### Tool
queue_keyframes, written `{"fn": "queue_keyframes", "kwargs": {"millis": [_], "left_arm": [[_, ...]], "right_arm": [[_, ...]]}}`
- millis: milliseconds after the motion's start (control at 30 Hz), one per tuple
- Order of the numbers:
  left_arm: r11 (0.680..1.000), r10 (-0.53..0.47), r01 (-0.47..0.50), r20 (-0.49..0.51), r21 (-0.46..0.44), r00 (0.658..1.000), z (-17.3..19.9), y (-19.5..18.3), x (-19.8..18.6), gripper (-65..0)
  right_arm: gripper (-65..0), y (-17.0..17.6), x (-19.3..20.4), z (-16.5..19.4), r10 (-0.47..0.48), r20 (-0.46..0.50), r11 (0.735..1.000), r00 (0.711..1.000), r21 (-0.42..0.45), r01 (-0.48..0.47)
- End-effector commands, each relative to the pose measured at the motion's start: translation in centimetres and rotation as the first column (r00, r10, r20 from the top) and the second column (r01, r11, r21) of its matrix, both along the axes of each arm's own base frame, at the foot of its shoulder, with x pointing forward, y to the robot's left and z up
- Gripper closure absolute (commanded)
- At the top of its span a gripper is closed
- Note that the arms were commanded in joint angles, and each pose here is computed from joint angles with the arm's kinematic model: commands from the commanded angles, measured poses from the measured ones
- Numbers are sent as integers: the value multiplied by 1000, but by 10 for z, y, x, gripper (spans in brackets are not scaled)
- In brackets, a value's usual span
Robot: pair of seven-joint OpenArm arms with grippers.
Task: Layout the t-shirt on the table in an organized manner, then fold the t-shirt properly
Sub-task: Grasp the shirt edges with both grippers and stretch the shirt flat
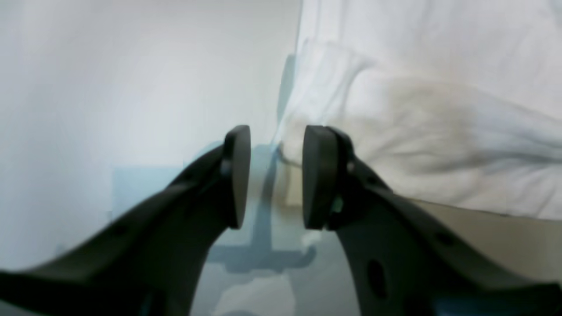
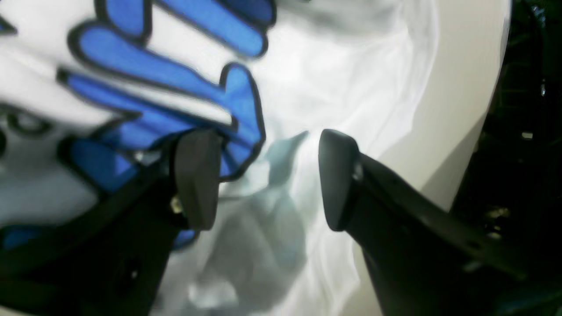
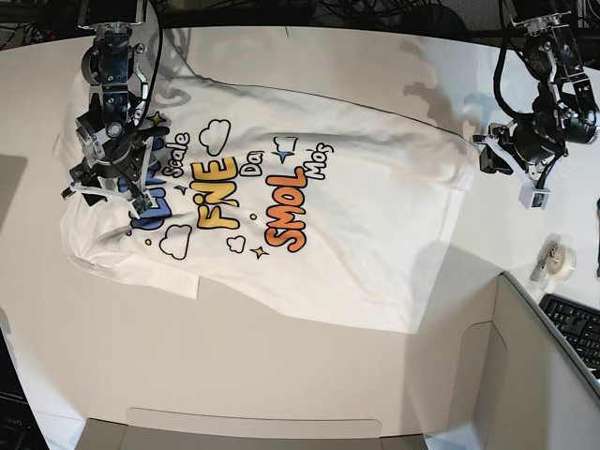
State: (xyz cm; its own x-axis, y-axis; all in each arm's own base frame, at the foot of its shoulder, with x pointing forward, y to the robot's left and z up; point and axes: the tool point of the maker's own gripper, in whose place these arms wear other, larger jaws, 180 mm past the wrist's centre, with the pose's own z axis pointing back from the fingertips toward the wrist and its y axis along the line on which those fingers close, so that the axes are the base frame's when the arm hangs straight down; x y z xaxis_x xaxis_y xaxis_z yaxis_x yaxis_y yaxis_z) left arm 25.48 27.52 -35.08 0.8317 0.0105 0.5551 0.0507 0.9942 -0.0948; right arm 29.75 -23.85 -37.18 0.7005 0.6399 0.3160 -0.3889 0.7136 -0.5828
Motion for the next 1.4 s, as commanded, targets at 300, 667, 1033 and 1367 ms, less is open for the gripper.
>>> {"fn": "queue_keyframes", "kwargs": {"millis": [300,667,1033,1367], "left_arm": [[968,-250,244,119,66,961,40,-67,7,0],[893,-447,436,124,108,886,46,-112,36,0],[898,-439,440,68,12,896,5,-129,104,0],[924,-382,383,-31,-4,923,-58,-109,114,0]], "right_arm": [[-356,35,-9,69,-4,231,997,973,81,-15],[-356,39,-80,14,-76,43,963,996,263,62],[-356,-40,-95,33,-314,106,924,943,261,279],[-356,-60,-62,5,-400,70,874,914,329,357]]}}
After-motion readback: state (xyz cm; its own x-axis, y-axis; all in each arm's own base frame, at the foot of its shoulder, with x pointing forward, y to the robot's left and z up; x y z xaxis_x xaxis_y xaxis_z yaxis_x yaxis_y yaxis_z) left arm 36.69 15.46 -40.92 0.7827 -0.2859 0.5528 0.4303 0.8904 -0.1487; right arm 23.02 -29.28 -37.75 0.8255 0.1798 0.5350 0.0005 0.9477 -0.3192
